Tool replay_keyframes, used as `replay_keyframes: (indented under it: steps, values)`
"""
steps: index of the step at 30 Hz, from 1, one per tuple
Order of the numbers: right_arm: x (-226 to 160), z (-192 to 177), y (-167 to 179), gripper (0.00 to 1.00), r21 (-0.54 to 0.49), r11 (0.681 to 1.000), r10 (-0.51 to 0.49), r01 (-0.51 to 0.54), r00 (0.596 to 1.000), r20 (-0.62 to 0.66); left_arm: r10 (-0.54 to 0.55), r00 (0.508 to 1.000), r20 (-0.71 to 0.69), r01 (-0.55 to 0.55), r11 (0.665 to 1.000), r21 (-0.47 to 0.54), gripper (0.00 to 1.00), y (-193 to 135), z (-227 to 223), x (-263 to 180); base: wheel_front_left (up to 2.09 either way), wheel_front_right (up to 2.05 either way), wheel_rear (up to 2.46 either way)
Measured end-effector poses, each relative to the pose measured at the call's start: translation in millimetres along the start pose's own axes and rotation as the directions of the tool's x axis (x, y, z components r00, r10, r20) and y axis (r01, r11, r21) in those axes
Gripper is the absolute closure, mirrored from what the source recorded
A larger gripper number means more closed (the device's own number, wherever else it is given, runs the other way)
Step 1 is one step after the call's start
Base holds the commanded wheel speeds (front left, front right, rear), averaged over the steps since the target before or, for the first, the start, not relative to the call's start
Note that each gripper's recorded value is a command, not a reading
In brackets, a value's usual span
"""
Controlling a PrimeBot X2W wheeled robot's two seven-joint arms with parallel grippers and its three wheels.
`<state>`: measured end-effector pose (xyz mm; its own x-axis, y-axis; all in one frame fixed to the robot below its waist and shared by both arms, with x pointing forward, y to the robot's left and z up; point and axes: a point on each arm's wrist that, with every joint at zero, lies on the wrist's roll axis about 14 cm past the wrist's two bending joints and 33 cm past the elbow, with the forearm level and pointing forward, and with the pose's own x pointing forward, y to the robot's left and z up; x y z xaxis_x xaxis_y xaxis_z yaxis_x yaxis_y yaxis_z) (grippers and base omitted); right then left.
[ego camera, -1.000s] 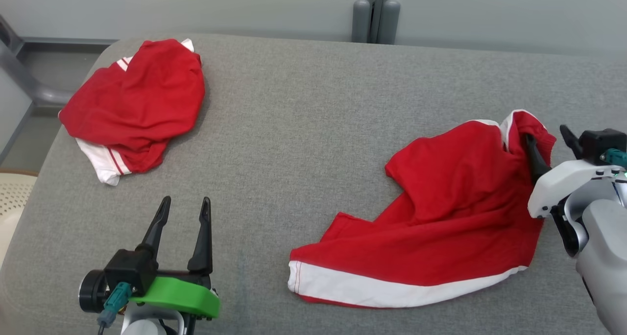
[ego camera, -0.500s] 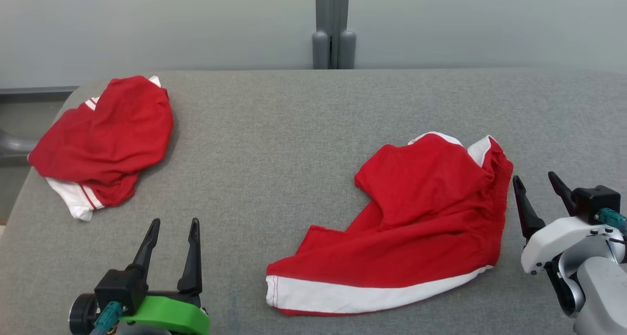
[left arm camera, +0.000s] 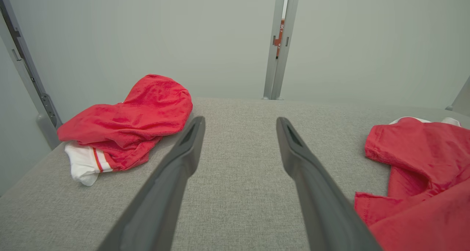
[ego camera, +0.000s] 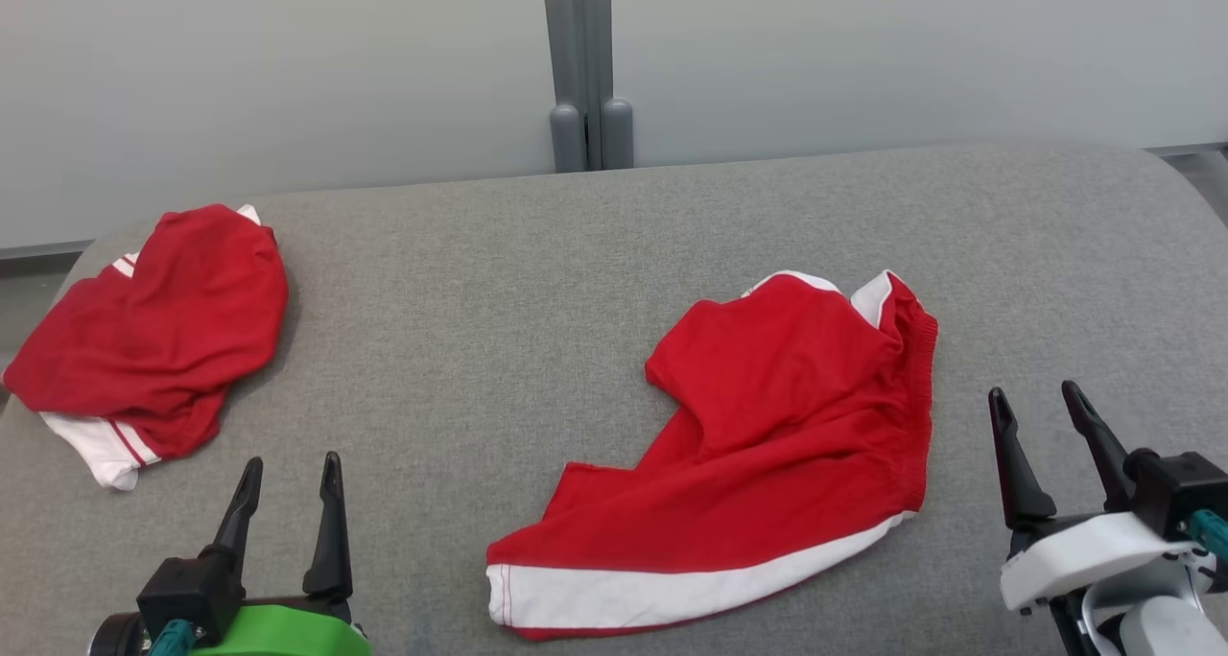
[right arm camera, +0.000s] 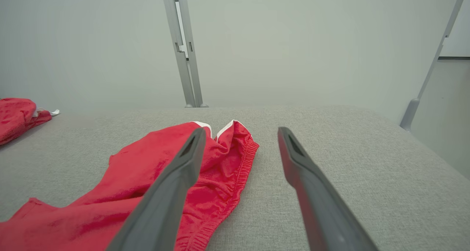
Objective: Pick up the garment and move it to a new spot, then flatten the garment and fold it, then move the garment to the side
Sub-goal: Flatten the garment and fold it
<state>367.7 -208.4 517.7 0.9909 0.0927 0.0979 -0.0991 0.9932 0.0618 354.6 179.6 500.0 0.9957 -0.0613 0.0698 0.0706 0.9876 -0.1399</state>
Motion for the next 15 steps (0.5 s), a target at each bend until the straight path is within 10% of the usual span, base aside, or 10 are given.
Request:
replay_keyframes:
  steps: [15]
  values:
    - [-25,-1,29,0.0,0.034,0.999,0.033,-0.033,0.999,0.013,0.023,1.0,0.0,-0.023,1.0,0.018,0.0,8,1,-6,0.0,0.0,0.0]
